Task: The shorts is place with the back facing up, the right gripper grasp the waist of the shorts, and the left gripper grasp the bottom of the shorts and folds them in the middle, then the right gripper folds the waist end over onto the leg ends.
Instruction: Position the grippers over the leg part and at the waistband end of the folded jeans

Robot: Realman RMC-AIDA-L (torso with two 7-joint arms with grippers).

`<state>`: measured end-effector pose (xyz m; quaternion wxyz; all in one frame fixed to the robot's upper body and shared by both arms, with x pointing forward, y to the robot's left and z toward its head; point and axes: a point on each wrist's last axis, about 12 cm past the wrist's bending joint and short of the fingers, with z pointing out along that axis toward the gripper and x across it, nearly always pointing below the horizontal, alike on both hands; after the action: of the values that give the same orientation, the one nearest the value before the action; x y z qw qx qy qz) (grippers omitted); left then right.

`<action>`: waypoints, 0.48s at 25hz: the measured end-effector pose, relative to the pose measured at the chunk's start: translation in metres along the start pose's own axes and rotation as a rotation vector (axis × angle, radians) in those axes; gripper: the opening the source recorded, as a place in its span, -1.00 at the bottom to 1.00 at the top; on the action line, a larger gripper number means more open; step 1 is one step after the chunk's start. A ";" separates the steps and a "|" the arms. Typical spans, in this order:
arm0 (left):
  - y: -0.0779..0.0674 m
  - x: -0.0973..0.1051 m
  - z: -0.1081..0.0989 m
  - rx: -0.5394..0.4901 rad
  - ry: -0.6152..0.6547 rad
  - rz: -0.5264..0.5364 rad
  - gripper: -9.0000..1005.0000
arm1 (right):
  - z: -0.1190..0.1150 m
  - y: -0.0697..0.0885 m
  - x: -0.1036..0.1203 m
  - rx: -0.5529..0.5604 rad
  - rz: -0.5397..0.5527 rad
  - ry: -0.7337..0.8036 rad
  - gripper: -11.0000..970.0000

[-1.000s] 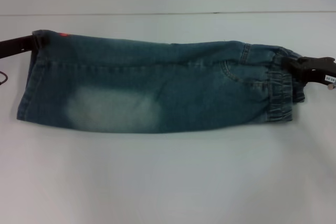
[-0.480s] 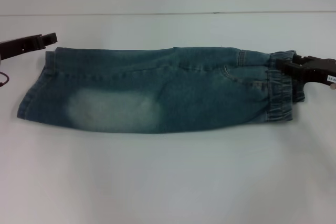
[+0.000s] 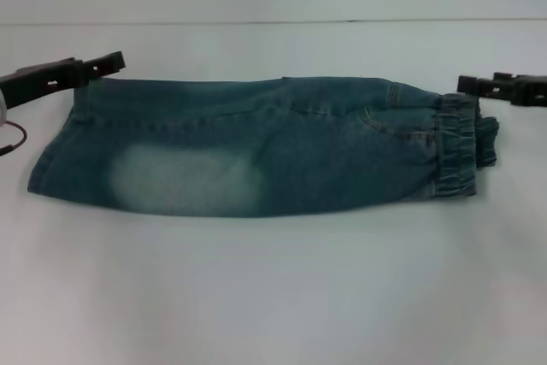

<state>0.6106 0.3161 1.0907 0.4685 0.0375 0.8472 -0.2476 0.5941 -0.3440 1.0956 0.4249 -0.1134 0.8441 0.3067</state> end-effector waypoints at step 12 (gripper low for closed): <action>-0.029 0.036 -0.022 0.302 -0.089 0.116 0.89 | -0.038 0.004 -0.064 -0.008 0.143 0.132 0.97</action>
<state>0.5648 0.2950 1.0828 0.5081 0.1456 0.7752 -0.3460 0.6067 -0.3683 1.1645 0.3452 -0.0745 0.8749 0.3314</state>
